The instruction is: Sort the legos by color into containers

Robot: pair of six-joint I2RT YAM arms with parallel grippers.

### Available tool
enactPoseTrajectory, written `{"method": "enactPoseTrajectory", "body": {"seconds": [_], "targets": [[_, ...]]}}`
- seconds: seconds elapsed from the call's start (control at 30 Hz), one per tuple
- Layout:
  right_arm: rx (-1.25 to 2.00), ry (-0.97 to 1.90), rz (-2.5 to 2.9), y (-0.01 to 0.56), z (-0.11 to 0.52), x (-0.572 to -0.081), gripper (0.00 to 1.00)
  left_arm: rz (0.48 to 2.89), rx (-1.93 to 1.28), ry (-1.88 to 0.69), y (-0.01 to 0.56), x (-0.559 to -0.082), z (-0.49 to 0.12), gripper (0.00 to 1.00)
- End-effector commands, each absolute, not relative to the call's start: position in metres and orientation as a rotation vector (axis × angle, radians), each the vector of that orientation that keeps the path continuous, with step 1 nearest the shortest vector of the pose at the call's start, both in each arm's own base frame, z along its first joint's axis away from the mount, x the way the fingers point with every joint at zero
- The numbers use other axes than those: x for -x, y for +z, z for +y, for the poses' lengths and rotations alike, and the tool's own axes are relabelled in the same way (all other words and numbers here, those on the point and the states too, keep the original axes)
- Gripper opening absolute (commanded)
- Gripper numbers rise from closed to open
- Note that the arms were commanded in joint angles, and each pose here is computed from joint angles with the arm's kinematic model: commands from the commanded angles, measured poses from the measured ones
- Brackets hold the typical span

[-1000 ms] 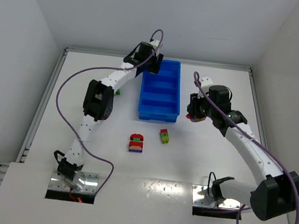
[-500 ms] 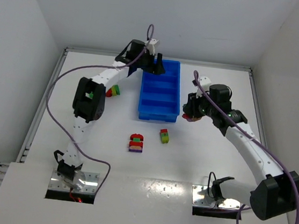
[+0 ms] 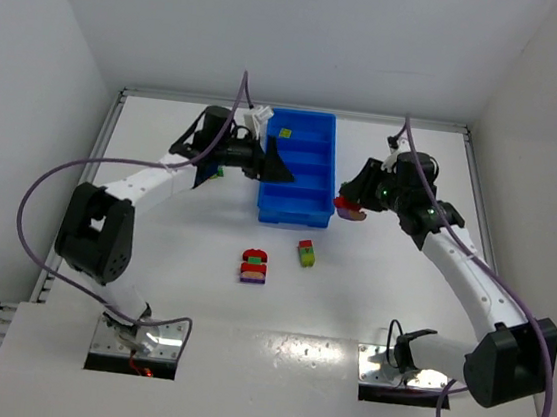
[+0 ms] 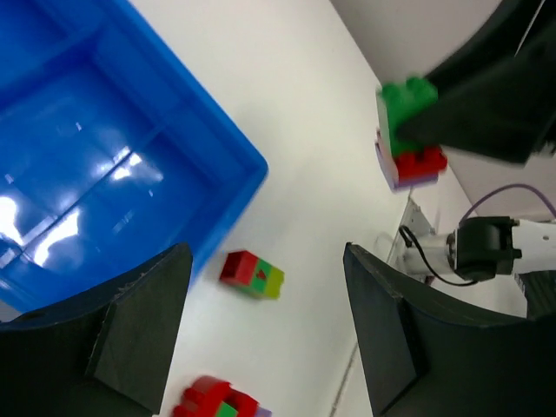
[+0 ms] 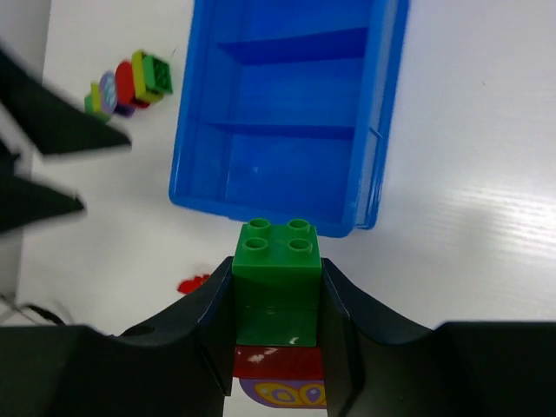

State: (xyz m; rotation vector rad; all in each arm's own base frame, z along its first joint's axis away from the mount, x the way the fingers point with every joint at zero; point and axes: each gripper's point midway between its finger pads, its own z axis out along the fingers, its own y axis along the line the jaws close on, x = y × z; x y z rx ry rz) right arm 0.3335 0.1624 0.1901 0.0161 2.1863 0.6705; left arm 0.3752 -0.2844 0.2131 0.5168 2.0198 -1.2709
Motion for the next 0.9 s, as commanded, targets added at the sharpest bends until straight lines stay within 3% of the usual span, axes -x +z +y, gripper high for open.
{"method": "enactPoseTrajectory", "body": {"seconds": [0.0,0.13,0.37,0.87], "targets": [[-0.370,0.651,2.116,0.222,0.148,-0.359,0.00,1.961,-0.457,-1.223,0.236,-0.357,-0.288,0.77],[-0.703,0.535,2.081,0.226,0.124,-0.367,0.00,1.968,-0.403,-1.133,0.243,-0.337,-0.298,0.78],[-0.931,0.497,2.098,0.215,0.114,-0.357,0.00,1.987,-0.345,-1.033,0.237,-0.327,-0.331,0.78],[-1.028,0.726,2.126,0.215,0.124,-0.350,0.00,1.819,-0.589,-1.369,0.267,-0.307,-0.425,0.83]]}}
